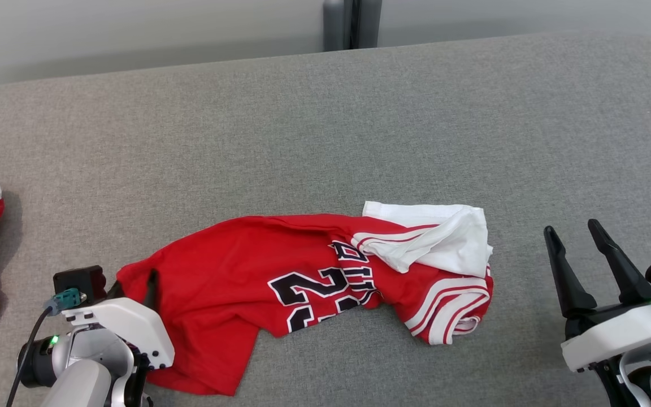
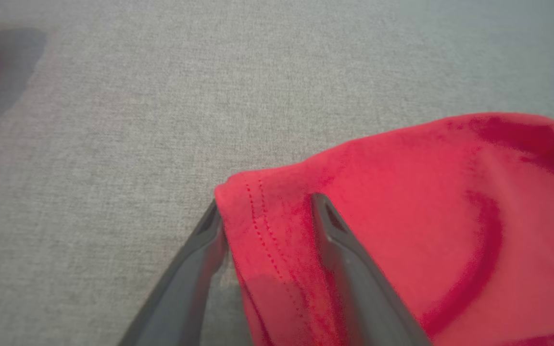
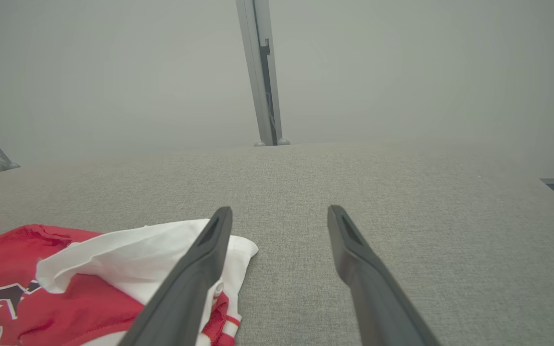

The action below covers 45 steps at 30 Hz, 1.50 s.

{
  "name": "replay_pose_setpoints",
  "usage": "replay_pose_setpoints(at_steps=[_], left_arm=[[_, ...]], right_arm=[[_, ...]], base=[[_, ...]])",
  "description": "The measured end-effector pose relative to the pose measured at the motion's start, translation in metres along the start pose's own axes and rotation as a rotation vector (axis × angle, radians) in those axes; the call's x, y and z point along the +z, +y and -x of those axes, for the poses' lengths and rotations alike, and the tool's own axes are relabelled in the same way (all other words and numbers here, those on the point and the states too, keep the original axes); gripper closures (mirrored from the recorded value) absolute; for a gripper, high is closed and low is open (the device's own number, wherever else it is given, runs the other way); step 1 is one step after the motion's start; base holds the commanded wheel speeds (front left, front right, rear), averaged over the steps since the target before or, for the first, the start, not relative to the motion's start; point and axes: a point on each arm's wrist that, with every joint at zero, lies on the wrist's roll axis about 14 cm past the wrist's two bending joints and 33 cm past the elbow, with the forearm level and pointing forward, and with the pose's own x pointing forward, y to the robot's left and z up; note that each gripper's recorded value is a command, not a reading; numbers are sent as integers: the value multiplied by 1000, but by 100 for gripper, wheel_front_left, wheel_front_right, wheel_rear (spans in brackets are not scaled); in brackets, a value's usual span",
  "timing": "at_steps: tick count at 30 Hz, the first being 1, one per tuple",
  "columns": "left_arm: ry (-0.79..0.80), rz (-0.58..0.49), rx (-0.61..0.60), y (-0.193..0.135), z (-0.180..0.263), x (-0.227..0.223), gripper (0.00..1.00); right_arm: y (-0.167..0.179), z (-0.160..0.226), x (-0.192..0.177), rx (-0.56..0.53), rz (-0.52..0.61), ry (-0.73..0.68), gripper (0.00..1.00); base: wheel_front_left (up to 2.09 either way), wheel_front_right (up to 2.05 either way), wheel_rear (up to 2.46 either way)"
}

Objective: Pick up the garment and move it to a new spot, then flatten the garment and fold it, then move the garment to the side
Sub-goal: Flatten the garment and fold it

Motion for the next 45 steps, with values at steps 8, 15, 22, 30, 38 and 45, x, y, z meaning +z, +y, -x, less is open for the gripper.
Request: replay_pose_setpoints(at_steps=[8, 15, 22, 30, 38, 45], left_arm=[[-20, 0, -11, -1, -3, 3, 100], [-40, 9, -8, 1, -4, 6, 100], [-38, 21, -6, 2, -6, 3, 100], [-76, 24, -1, 5, -7, 10, 100], [-236, -1, -28, -3, 0, 50, 100], [-487, -46, -90, -22, 25, 132, 100]], right_arm=[[15, -11, -11, 70, 5, 55, 0], [33, -28, -32, 160, 11, 153, 0], [53, -41, -59, 247, 7, 261, 0], [66, -47, -68, 326, -11, 307, 100], [61, -52, -35, 333, -1, 176, 100], [54, -60, 42, 326, 38, -62, 100]], base=[[0, 0, 0], [0, 0, 0], [0, 0, 0], [0, 0, 0], [0, 0, 0], [0, 0, 0]])
